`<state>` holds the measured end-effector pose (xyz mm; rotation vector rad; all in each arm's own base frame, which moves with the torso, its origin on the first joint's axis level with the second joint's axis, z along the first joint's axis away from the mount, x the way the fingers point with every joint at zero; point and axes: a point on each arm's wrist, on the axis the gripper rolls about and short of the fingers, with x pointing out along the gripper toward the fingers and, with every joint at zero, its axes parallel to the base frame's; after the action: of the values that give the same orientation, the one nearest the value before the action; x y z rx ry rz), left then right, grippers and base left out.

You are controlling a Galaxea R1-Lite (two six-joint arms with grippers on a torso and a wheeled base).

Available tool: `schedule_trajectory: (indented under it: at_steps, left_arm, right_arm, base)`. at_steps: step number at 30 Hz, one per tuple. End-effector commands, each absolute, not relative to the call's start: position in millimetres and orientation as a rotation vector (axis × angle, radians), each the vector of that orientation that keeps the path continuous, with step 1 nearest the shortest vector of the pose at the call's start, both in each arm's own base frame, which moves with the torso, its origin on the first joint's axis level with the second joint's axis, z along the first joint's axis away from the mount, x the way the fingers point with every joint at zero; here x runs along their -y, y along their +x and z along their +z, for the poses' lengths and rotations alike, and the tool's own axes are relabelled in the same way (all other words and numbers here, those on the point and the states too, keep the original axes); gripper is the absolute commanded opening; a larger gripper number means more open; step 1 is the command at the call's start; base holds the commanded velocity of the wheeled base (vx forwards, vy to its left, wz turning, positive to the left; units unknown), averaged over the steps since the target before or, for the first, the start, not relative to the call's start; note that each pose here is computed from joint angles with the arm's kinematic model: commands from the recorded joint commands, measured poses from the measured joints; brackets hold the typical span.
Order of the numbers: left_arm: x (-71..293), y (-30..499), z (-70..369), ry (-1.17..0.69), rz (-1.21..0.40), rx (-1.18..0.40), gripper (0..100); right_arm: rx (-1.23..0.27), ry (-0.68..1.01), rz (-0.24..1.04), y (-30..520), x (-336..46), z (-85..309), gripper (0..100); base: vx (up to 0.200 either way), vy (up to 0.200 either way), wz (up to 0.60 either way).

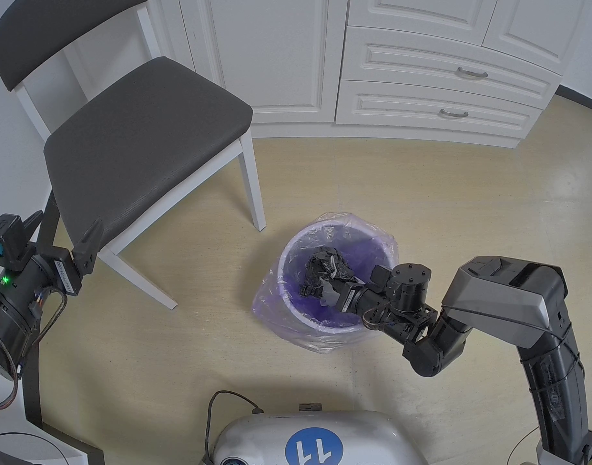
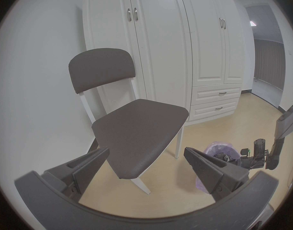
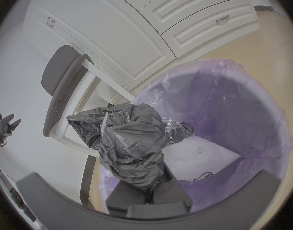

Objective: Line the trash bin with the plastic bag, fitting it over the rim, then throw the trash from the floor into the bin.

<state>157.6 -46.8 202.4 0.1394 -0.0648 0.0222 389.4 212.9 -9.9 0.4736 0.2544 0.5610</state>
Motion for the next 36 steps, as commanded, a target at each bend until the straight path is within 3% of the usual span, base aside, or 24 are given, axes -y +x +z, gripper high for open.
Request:
schedule_trajectory:
  at_steps: [1,6,7,22,36]
  left_arm:
    - [46.8,157.7,202.0,0.141,0.022,0.063,100]
    - [46.7,157.4,202.3,0.139,0.022,0.065,100]
    - [46.7,157.4,202.3,0.14,0.022,0.065,100]
    - [46.8,157.6,203.4,0.136,0.023,0.076,100]
    - [46.6,157.2,203.3,0.136,0.023,0.076,100]
  right_arm:
    - [-0.266,0.473,0.557,391.0,-216.3,-20.6,0]
    - [-0.244,0.48,0.551,395.0,-212.9,-14.1,0]
    - [-0.242,0.48,0.551,395.2,-213.0,-13.8,100]
    - [-0.193,0.489,0.547,395.4,-209.0,0.4,100]
    - [-0.104,0.501,0.617,360.6,-206.2,68.2,100]
  base:
    - [0.0,0.0,0.0]
    - [0.0,0.0,0.0]
    - [0.0,0.0,0.0]
    - [0.0,0.0,0.0]
    - [0.0,0.0,0.0]
